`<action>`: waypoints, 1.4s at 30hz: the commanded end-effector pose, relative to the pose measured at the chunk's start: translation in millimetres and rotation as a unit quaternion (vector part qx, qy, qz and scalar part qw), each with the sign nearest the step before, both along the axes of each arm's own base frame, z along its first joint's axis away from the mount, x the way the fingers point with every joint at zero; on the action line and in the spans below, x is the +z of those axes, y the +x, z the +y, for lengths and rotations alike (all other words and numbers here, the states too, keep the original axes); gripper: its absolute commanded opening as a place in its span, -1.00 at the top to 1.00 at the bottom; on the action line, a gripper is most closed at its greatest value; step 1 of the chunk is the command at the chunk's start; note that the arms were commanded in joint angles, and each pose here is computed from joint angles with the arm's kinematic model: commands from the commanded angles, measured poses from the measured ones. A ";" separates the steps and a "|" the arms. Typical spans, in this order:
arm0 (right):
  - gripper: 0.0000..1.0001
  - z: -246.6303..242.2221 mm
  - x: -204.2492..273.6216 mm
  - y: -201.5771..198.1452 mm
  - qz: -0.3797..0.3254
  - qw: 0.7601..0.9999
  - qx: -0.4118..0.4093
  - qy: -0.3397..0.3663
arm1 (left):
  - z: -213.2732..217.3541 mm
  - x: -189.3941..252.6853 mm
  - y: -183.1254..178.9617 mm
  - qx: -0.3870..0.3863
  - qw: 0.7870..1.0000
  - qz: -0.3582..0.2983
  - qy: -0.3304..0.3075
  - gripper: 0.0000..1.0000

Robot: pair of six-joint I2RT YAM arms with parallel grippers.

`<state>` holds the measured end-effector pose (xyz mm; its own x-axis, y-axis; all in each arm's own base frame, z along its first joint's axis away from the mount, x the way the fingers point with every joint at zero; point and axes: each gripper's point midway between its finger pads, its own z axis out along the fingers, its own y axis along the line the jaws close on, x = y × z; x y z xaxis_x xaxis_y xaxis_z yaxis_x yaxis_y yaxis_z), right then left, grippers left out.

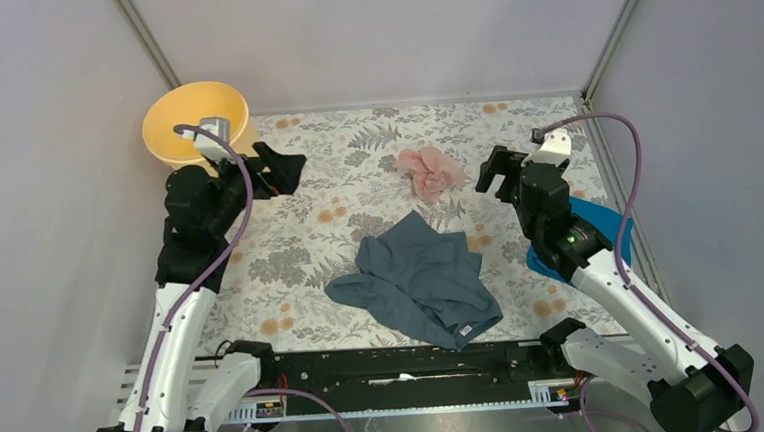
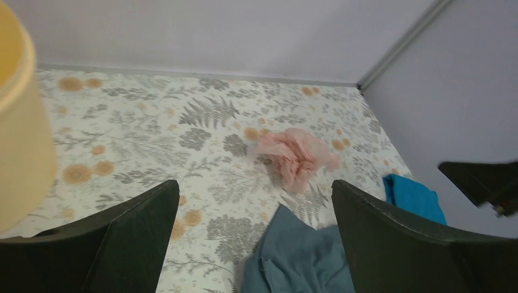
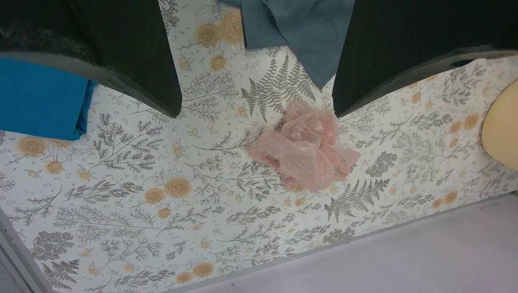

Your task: Put the trash bags into the trash bin

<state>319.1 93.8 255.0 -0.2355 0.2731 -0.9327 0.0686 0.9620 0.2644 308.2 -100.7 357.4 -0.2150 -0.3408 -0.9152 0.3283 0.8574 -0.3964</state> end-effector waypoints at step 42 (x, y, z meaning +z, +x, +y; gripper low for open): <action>-0.99 34.8 -116.1 107.4 0.064 0.922 0.095 0.369 | -246.5 -149.7 14.1 -0.238 0.938 0.228 -0.111 -0.98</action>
<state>414.9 126.5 124.3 -0.4990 0.6769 -0.5411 0.1035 0.6665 0.7383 291.5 -326.4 163.1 -0.7887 -0.2091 -0.5781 0.3347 0.6428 -0.6891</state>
